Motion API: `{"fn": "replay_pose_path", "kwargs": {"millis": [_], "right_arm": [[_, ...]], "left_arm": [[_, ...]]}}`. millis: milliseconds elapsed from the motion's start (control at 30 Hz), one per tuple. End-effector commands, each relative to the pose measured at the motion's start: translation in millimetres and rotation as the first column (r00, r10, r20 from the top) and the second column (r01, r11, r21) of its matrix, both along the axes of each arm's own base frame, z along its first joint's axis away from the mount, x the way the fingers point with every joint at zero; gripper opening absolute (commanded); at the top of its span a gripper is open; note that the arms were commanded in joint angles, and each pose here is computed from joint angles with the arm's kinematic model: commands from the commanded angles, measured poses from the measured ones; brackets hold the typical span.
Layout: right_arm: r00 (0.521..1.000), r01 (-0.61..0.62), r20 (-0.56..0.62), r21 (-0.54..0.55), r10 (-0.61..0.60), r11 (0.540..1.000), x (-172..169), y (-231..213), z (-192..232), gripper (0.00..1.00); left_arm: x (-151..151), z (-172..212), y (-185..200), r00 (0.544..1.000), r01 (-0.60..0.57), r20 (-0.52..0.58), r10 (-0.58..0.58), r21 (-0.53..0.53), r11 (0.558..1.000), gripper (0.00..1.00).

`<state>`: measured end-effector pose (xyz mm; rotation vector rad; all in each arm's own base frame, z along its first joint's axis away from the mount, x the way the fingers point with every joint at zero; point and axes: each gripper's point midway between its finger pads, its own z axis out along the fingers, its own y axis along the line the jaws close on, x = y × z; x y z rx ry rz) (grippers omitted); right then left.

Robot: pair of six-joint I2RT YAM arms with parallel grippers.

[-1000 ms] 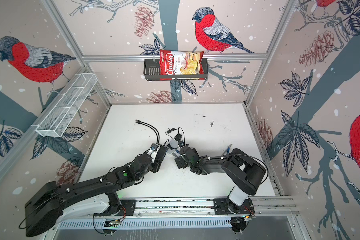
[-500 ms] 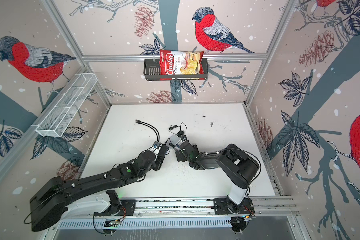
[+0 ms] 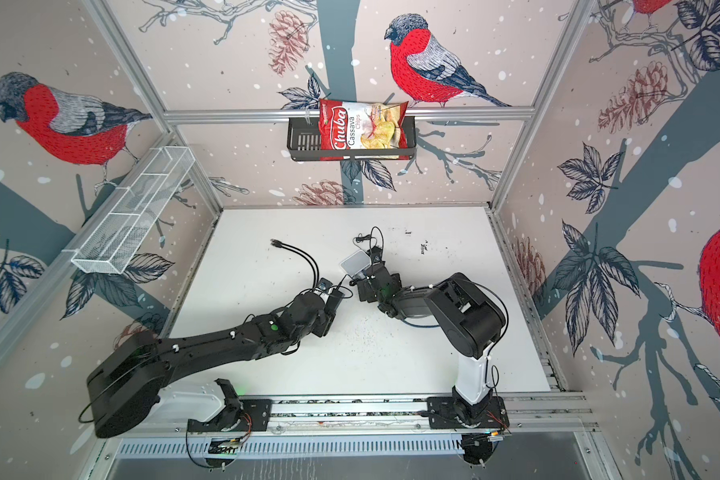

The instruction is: Insert the plug into the switch port

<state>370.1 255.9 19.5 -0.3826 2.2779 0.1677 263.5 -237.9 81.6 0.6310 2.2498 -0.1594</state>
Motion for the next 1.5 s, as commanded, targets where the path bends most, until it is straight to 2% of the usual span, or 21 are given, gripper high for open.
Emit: {"fn": "replay_pose_path", "kwargs": {"millis": [0, 233, 433, 767, 1000, 1200, 1333, 1467], "right_arm": [[0.999, -0.004, -0.048, -0.058, 0.001, 0.998, -3, -11, -14, 1.0], [0.999, 0.005, -0.048, -0.049, -0.007, 0.999, 4, -24, -10, 1.0], [0.998, -0.018, -0.061, 0.007, 0.018, 1.0, 4, -30, 1, 0.99], [0.997, -0.044, -0.065, 0.035, 0.046, 0.998, 2, -29, 9, 1.0], [0.999, -0.025, -0.033, 0.083, 0.028, 0.996, 5, -33, 29, 0.99], [1.0, -0.013, -0.002, 0.109, 0.013, 0.994, 6, -38, 47, 1.0], [1.0, -0.001, 0.016, 0.113, -0.001, 0.994, 6, -42, 54, 1.0], [1.0, 0.01, 0.026, 0.116, -0.013, 0.993, 4, -46, 58, 1.0]], "left_arm": [[5, -8, -7, 0.999, 0.007, -0.046, -0.006, 0.028, 1.0, 0.34], [11, -35, -12, 0.99, 0.052, -0.141, -0.031, 0.146, 0.988, 0.35], [20, -49, -17, 0.982, 0.091, -0.178, -0.057, 0.188, 0.978, 0.36], [36, -71, -15, 0.976, 0.1, -0.214, -0.048, 0.236, 0.967, 0.44], [42, -77, -9, 0.972, 0.098, -0.232, -0.039, 0.249, 0.963, 0.58], [45, -75, -6, 0.973, 0.087, -0.227, -0.029, 0.25, 0.964, 0.77], [48, -72, -4, 0.978, 0.065, -0.207, -0.013, 0.248, 0.967, 0.94], [51, -67, -4, 0.982, 0.053, -0.189, -0.006, 0.243, 0.969, 0.97]]}}
